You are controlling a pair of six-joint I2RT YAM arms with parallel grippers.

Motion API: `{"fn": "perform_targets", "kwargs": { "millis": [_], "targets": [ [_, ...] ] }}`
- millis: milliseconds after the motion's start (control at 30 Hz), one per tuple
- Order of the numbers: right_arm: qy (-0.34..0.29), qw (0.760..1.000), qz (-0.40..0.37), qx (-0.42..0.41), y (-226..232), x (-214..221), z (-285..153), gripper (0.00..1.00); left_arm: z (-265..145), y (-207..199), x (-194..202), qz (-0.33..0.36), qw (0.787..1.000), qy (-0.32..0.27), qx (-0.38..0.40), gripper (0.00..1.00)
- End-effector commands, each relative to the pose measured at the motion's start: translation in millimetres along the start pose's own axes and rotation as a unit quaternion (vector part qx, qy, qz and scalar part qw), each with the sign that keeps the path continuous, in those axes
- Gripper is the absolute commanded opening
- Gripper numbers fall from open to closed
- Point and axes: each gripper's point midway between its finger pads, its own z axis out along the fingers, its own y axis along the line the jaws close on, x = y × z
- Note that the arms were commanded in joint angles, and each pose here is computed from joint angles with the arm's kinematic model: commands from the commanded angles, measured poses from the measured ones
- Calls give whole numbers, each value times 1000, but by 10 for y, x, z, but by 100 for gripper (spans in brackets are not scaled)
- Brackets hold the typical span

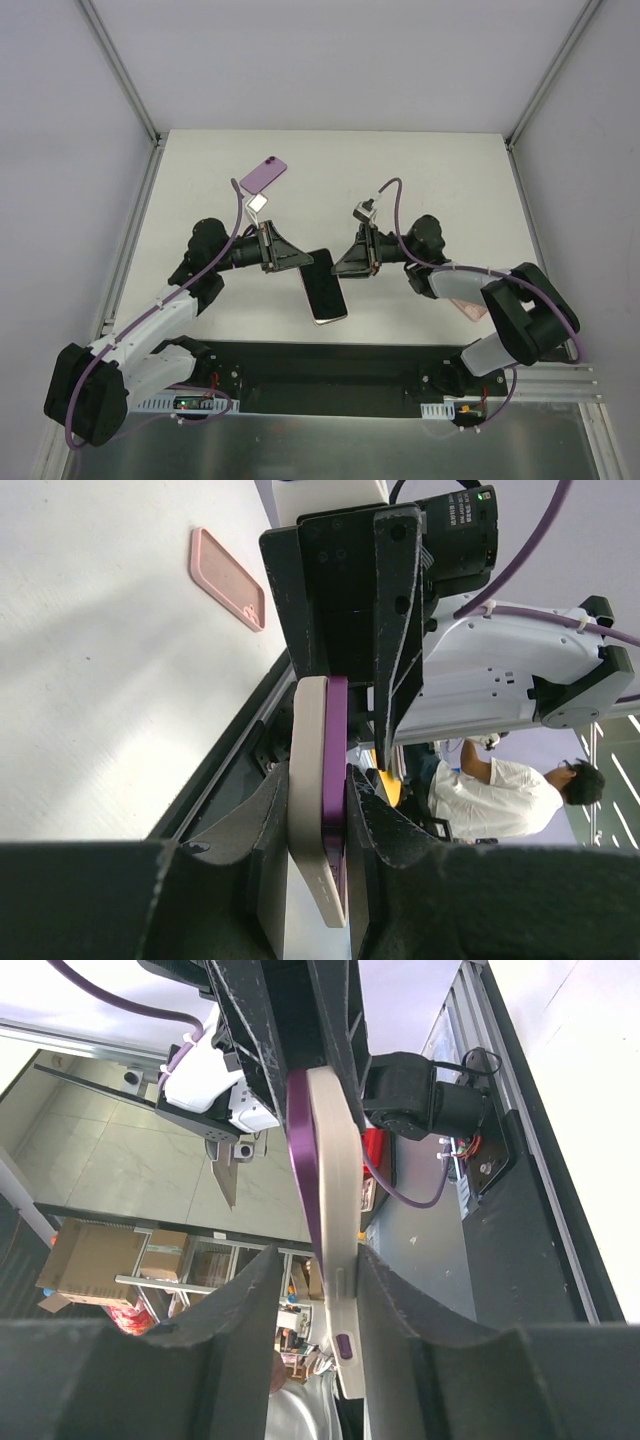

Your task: Put the phone into the phone case

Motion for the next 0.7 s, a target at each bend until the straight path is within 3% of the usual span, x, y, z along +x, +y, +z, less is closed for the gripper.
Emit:
{"fn": "perform_targets", "kwargs": {
  "millis": [0,433,500,567,667],
  "targets": [
    [-7,983,-158,-89,660,-124,51,40,-12,50,34,5,1000,12,-4,0],
    [6,984,-151,-96,660,-155,190,41,2,-37,32,-18,999,4,35,0],
    [8,983,-152,-98,678,-150,203,36,0,-43,32,-19,999,4,35,0],
    [8,983,-156,-99,689,-148,206,21,1,-53,31,-20,999,5,36,0],
    [8,981,-163,-102,722,-128,195,12,-11,-102,29,-14,999,8,42,11]
  ]
}}
